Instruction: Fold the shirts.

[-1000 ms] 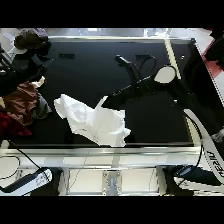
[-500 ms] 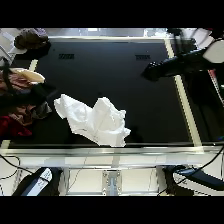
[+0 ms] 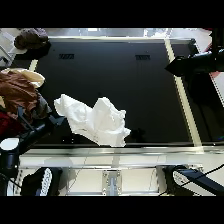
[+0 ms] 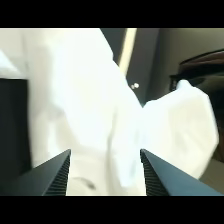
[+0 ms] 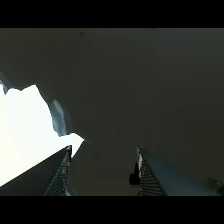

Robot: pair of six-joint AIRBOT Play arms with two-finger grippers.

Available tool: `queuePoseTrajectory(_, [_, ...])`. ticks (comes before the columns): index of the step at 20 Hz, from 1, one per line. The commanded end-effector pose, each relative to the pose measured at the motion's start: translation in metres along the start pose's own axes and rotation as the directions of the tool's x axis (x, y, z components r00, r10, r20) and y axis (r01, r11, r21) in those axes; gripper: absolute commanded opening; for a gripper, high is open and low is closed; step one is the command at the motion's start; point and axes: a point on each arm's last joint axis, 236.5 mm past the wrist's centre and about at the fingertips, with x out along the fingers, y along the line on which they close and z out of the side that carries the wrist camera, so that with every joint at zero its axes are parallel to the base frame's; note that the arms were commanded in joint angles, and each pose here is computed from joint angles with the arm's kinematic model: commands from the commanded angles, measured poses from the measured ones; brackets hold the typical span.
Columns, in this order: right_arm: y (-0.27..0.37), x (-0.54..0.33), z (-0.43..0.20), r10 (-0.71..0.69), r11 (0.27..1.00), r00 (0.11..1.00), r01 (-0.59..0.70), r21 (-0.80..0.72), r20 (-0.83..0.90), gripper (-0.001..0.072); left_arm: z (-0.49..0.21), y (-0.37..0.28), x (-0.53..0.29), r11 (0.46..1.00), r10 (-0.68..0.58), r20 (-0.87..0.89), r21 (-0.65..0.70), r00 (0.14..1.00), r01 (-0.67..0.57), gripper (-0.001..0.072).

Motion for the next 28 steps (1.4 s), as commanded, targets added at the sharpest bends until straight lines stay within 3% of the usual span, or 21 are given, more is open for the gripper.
queuePoseTrajectory(1, [-0.005,0.005,-0.002,-0.004,1.000,1.000,0.004,0.010,-0.013,0.0452,-0.020,0.030,0.012,0.997,0.075,-0.075,0.001,0.994,-0.075,0.0493])
queuePoseTrajectory(8, [-0.005,0.007,-0.002,-0.003,1.000,1.000,0.003,0.012,-0.018,0.0452,-0.036,0.035,0.050,0.989,-0.041,-0.185,-0.145,0.982,0.014,0.0489])
queuePoseTrajectory(12, [-0.007,0.014,-0.008,0.002,1.000,0.999,-0.001,0.021,-0.040,0.0452,-0.055,0.044,0.065,0.995,-0.020,-0.272,-0.096,0.962,-0.006,0.0469])
queuePoseTrajectory(16, [-0.009,0.023,-0.020,0.010,0.999,0.997,-0.007,0.037,-0.074,0.0452,-0.020,0.032,0.080,1.000,0.010,-0.207,0.012,0.978,-0.008,0.0461])
queuePoseTrajectory(18, [-0.010,0.029,-0.025,0.013,0.999,0.996,-0.009,0.045,-0.089,0.0452,-0.006,0.013,0.086,0.998,-0.010,-0.204,0.065,0.979,0.023,0.0402])
queuePoseTrajectory(20, [-0.011,0.036,-0.034,0.019,0.998,0.993,-0.013,0.057,-0.116,0.0452,-0.003,0.005,0.089,0.995,-0.001,-0.222,0.098,0.975,0.023,0.0183])
queuePoseTrajectory(22, [-0.008,0.048,-0.051,0.052,0.996,0.986,-0.039,0.086,-0.159,0.0452,0.000,0.001,0.088,0.993,-0.006,-0.226,0.112,0.974,0.032,0.0106])
queuePoseTrajectory(23, [-0.005,0.058,-0.063,0.080,0.992,0.979,-0.060,0.111,-0.186,0.0452,0.002,0.001,0.086,0.994,-0.009,-0.221,0.109,0.975,0.033,0.0023])
queuePoseTrajectory(28, [0.001,0.143,-0.131,0.127,0.974,0.959,-0.073,0.214,-0.252,0.0452,0.008,-0.008,0.079,0.994,-0.026,-0.197,0.100,0.980,0.047,0.0009])
